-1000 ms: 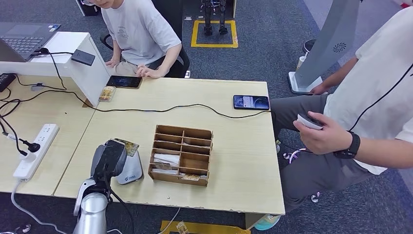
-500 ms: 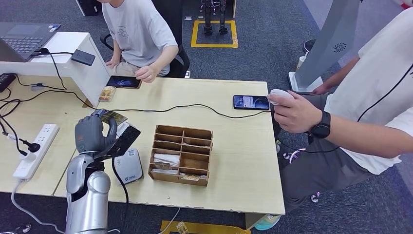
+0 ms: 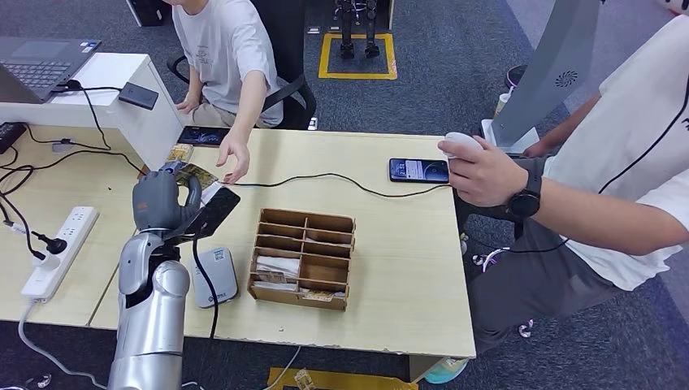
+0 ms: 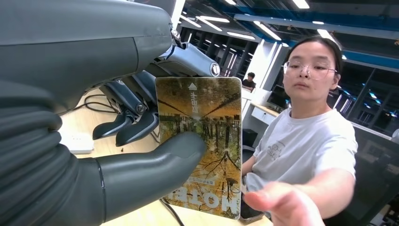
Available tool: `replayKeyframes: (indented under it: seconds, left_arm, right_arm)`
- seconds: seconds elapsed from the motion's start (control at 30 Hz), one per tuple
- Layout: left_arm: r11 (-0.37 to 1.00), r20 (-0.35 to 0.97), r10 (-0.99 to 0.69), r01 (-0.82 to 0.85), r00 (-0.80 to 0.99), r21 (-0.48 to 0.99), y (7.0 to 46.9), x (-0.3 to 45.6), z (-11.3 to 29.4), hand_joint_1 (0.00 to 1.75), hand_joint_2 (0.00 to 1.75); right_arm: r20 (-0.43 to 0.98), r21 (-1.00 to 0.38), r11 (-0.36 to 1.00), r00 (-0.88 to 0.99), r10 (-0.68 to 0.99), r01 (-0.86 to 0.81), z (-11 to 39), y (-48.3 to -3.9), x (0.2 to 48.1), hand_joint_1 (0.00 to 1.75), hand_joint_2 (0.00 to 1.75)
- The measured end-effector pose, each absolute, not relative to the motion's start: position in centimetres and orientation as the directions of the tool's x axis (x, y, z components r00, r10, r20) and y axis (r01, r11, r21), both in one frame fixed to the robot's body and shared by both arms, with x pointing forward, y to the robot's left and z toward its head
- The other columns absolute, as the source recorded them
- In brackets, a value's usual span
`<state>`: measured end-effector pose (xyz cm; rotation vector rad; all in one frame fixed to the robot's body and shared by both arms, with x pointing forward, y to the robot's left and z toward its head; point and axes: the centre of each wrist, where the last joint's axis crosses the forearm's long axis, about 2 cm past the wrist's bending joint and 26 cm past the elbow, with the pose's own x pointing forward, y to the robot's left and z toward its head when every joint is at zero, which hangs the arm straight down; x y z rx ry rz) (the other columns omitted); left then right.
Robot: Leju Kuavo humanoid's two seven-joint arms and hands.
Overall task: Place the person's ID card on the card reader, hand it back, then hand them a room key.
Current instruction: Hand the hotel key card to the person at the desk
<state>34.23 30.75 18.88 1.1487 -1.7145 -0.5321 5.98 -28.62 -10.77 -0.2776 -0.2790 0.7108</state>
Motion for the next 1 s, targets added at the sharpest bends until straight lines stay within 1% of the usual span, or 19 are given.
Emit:
replayKeyframes:
  seconds: [0.17,0.3,0.7,0.8,0.9,1.0]
  left_arm:
    - [0.462,0.473,-0.876,-0.446,-0.094,0.767,30.6,34.6,19.0,1.75,1.75]
    - [0.462,0.469,-0.878,-0.436,-0.101,0.772,30.4,34.8,19.0,0.00,1.75]
    - [0.484,0.495,-0.865,-0.403,-0.086,0.777,30.1,35.1,18.9,0.00,1.75]
    - [0.539,0.538,-0.836,-0.334,-0.104,0.773,29.7,35.0,18.6,0.00,1.75]
    - [0.611,0.588,-0.792,-0.246,-0.168,0.753,28.9,34.0,17.9,0.00,1.75]
    - [0.638,0.593,-0.767,-0.191,-0.247,0.746,28.4,32.2,17.4,0.00,1.75]
  right_arm:
    - [0.156,-0.340,0.725,0.724,0.672,-0.599,-10.8,-28.6,6.0,0.00,1.75]
    - [0.162,-0.342,0.725,0.722,0.673,-0.598,-10.8,-28.6,6.0,0.00,1.75]
    - [0.158,-0.341,0.727,0.726,0.669,-0.596,-10.8,-28.6,6.0,0.00,1.75]
    - [0.153,-0.341,0.732,0.734,0.662,-0.590,-10.8,-28.7,5.9,0.00,1.75]
    - [0.145,-0.341,0.742,0.747,0.649,-0.577,-10.8,-29.1,5.7,0.00,1.75]
    - [0.128,-0.343,0.750,0.763,0.634,-0.565,-10.9,-29.6,5.3,0.00,1.75]
